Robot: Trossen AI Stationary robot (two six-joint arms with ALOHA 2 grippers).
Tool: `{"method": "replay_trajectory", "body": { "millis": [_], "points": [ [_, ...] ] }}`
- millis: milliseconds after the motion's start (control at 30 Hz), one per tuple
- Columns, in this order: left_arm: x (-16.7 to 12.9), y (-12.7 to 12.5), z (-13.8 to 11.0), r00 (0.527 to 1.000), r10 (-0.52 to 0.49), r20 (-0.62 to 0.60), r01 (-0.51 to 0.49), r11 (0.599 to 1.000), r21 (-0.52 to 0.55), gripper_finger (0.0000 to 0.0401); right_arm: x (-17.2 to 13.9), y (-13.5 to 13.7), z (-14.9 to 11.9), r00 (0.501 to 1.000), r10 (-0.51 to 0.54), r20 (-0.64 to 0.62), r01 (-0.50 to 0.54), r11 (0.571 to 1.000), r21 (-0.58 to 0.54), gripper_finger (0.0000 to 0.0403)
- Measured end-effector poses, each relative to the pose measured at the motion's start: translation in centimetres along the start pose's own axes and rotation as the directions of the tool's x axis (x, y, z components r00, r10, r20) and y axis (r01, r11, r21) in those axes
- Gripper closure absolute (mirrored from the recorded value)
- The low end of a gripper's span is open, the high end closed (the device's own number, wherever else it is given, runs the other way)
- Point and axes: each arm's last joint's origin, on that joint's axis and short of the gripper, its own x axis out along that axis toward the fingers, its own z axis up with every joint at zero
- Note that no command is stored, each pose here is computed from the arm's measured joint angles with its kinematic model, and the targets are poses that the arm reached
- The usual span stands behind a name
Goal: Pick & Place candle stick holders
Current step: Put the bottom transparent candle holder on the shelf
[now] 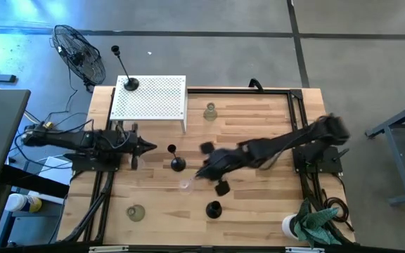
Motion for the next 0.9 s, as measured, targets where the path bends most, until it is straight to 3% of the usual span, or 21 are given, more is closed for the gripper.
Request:
{"method": "replay_trajectory", "body": {
  "millis": [133,267,367,600,900],
  "points": [
    [0.3,-1.4,0.2,0.999,-0.04,0.018,0.039,0.999,0.029,0.0401,-4.0,-1.7,-3.4,0.978,-0.108,0.179,0.092,0.991,0.095,0.0398],
    [0.6,-3.5,0.5,0.992,-0.11,0.055,0.108,0.993,0.051,0.0401,-7.1,-2.1,-6.9,0.912,-0.218,0.347,0.163,0.97,0.182,0.0396],
    [0.6,-5.3,0.2,0.991,-0.129,0.042,0.126,0.989,0.074,0.0401,-8.5,-1.5,-9.1,0.869,-0.245,0.43,0.175,0.965,0.196,0.0399],
    [0.4,-9.9,0.2,0.992,-0.125,-0.033,0.127,0.991,0.04,0.0401,-9.4,-0.4,-12.0,0.837,-0.267,0.478,0.166,0.956,0.243,0.0401],
    [2.5,-14.9,0.2,0.993,-0.046,-0.106,0.045,0.999,-0.014,0.0373,-9.4,-0.4,-12.1,0.826,-0.275,0.493,0.169,0.954,0.248,0.0402]
  ]
}}
